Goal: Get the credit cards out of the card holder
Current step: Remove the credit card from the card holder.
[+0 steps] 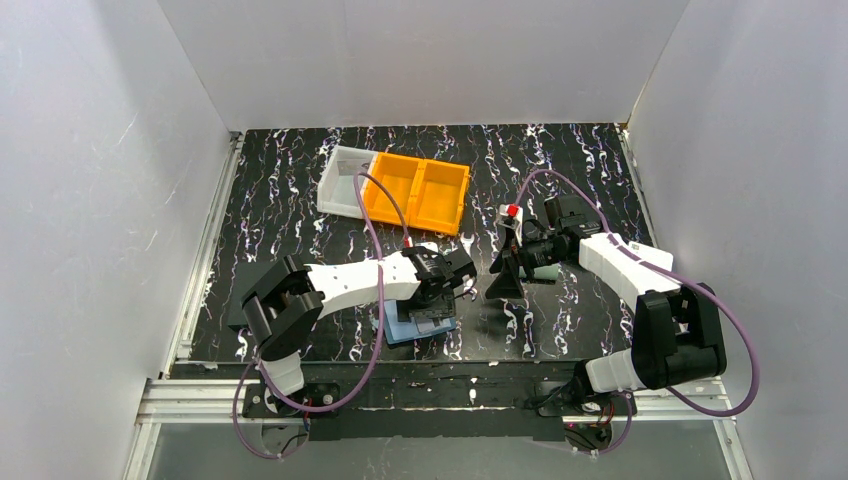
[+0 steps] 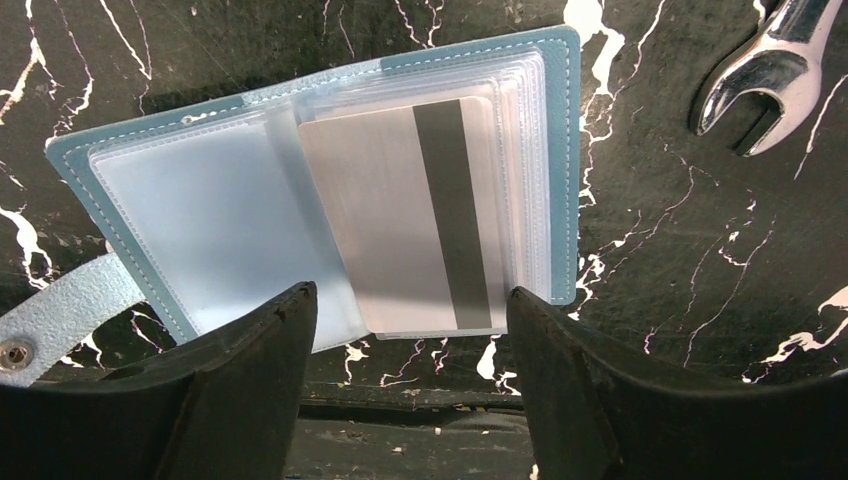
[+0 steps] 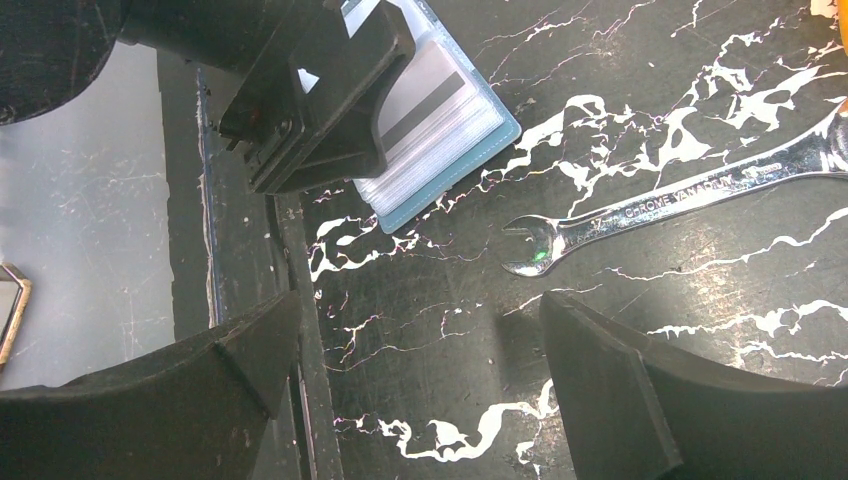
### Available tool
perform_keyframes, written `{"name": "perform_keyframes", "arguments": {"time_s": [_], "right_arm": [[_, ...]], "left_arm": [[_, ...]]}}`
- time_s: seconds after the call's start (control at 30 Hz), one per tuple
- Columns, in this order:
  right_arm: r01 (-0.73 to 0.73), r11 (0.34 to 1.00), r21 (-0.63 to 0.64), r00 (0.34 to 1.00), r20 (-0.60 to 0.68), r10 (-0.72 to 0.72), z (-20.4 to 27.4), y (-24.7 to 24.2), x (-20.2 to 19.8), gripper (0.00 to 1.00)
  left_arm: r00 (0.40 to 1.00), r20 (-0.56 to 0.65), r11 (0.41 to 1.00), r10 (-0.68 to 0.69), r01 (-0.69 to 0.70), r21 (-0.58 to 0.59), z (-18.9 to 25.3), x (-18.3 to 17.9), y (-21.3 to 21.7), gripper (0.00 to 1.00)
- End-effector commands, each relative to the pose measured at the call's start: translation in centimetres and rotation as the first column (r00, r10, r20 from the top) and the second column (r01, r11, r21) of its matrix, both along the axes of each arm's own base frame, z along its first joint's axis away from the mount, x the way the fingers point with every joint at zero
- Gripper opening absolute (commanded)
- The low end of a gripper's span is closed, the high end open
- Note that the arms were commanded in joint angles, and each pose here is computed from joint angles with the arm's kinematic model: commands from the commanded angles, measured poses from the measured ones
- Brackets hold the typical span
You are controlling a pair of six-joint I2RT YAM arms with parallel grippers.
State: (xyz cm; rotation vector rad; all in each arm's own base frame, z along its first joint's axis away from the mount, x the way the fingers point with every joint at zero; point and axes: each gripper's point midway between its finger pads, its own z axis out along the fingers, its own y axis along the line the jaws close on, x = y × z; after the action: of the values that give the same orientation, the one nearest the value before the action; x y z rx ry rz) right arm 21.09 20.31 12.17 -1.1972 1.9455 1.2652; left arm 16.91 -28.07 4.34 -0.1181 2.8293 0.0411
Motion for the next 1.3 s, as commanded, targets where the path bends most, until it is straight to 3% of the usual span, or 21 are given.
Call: {"name": "perform_keyframes", "arguments": {"time_s": [0.0, 0.4, 0.77, 0.9, 1.1, 1.27], "right_arm": [[-0.010, 1.000, 0.018, 1.000, 0.011, 0.009, 0.3, 0.3, 0.1, 0.98], [-0.013, 1.000, 0.018, 1.000, 0.015, 0.013, 0.4, 0.3, 0.0, 0.98], [-0.015, 1.000, 0.019, 1.000, 0.016, 0.015, 0.4, 0.3, 0.0, 0.98], [-0.018, 1.000, 0.023, 1.000, 0.014, 0.017, 0.5, 0.3, -0.1, 0.98], [-0.023, 0.999, 0.033, 1.000, 0.004, 0.023, 0.5, 0.4, -0.3, 0.98], [-0.041, 0.997, 0.069, 0.998, -0.035, 0.043, 0.7, 1.1, -1.0, 0.98]], "left_arm": [[1.000, 0.013, 1.000, 0.002, -0.002, 0.003, 0.4, 0.2, -0.3, 0.68], [1.000, -0.007, 1.000, 0.016, -0.016, 0.018, -0.5, -0.2, 0.2, 0.67], [1.000, 0.001, 1.000, 0.021, -0.021, -0.020, 0.0, -0.9, 1.4, 0.50], [1.000, -0.007, 0.988, 0.011, -0.012, -0.154, -0.1, -1.3, 1.5, 0.40], [1.000, 0.020, 0.900, 0.023, -0.012, -0.436, 0.2, -1.1, 0.8, 0.39], [0.999, 0.050, 0.870, -0.003, 0.027, -0.493, 0.6, -1.0, 1.2, 0.38]]}}
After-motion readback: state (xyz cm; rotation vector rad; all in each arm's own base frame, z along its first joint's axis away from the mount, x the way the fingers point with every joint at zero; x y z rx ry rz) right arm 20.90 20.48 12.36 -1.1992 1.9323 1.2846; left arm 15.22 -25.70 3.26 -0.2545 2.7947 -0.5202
